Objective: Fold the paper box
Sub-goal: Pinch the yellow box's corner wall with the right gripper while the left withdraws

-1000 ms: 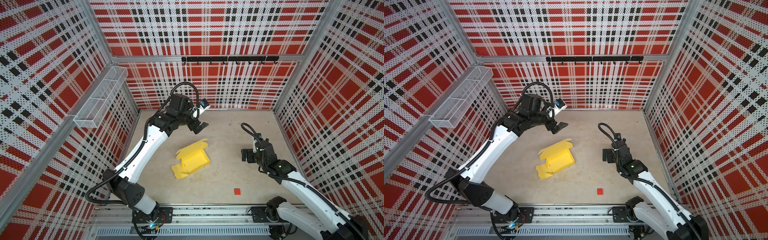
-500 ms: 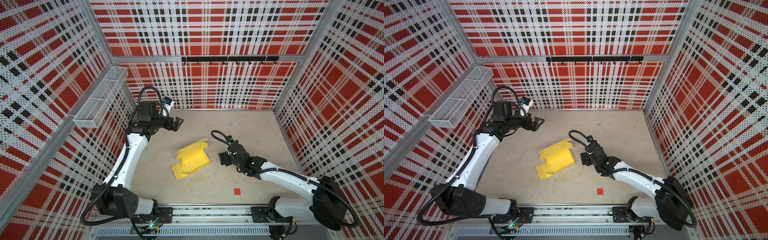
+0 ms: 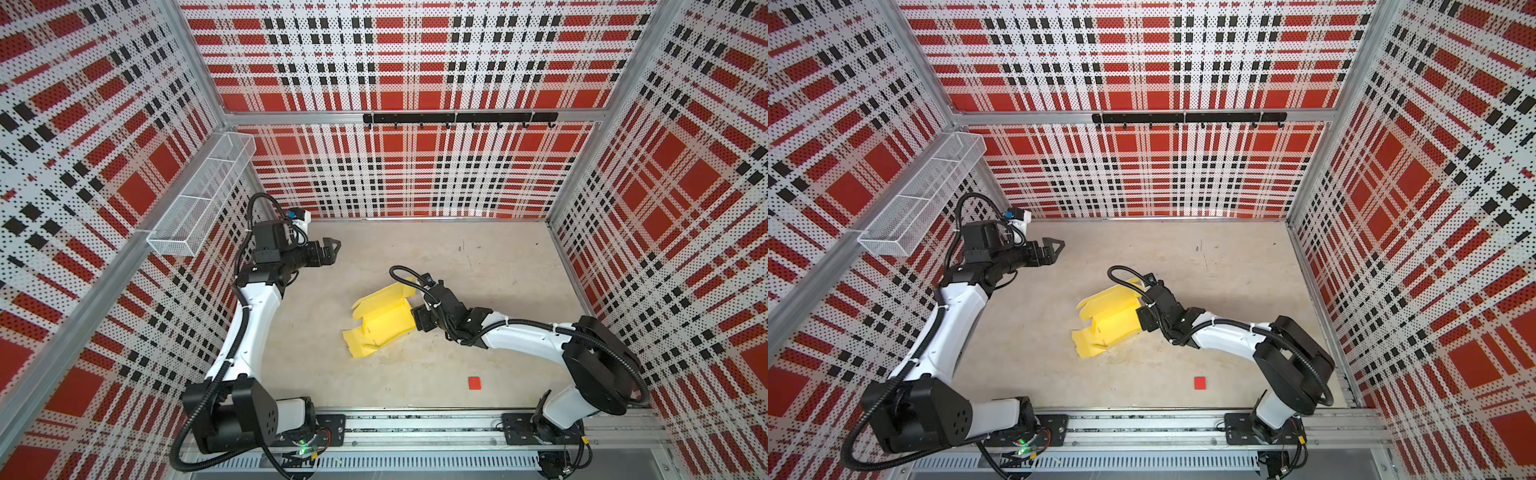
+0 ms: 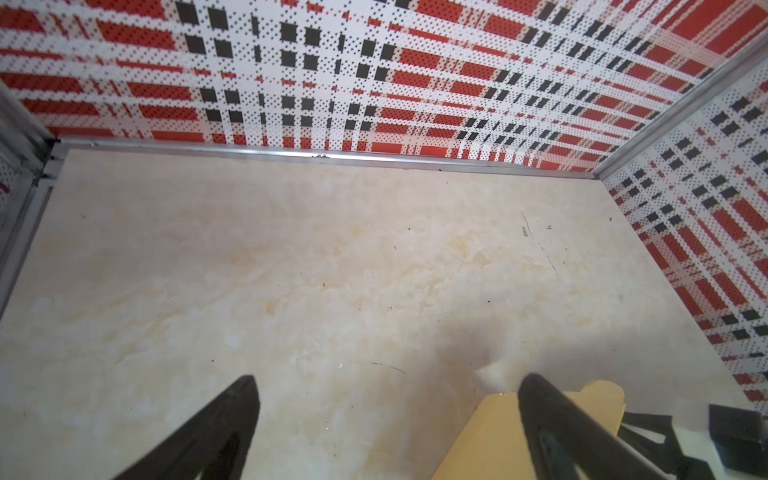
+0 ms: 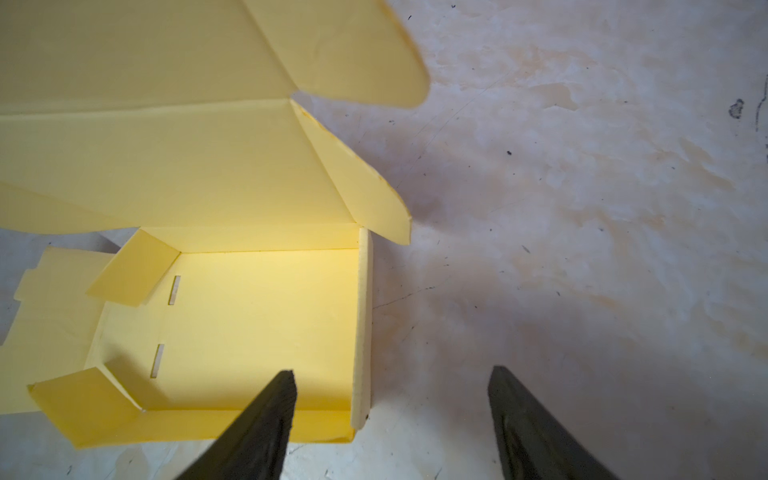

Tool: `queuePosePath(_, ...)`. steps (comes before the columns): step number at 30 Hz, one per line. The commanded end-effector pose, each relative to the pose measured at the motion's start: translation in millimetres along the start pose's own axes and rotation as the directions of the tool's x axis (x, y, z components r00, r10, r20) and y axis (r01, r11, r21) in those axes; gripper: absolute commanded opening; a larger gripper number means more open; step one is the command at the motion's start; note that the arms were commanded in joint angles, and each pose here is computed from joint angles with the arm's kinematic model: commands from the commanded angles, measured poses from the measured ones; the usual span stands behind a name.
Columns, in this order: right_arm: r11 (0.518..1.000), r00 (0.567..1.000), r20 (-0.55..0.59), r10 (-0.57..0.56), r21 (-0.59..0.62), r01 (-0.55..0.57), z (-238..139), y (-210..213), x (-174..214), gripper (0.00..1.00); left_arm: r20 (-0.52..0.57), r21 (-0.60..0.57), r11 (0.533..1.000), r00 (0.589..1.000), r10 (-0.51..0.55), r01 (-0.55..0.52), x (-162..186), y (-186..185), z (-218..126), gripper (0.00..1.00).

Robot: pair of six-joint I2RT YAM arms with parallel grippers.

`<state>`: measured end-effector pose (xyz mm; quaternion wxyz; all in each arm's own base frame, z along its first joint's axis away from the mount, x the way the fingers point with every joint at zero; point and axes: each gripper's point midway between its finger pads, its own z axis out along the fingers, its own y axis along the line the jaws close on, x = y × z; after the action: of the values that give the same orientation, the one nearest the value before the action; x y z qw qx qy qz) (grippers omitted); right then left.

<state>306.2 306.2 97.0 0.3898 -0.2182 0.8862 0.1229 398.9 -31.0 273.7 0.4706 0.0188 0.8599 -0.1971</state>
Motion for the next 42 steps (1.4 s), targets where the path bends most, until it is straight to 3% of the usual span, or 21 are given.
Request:
queuePosePath(1, 0.998, 0.998, 0.053, 0.026, -0.057, -0.023, 5, 18, -19, 0.73, 0.084, -0.018, 0.997, 0.994, -0.072, 0.073, -14, 11, -10, 1.0)
queuePosePath(21, 1.0, 0.999, -0.045, -0.007, -0.006, 0.007, 58, 19, 5, 0.49, 0.088, -0.126, 0.976, 0.982, -0.165, 0.175, -2, 46, -2, 1.0)
queuePosePath(30, 1.0, 0.997, -0.073, 0.006, 0.009, -0.005, 66, 14, 13, 0.42, 0.09, -0.095, 0.976, 0.978, -0.189, 0.197, -4, 44, 1, 1.0)
queuePosePath(42, 0.997, 0.999, -0.031, 0.031, 0.069, -0.029, 60, -5, 8, 0.21, 0.083, -0.093, 0.97, 0.972, -0.219, 0.227, 8, 49, 9, 1.0)
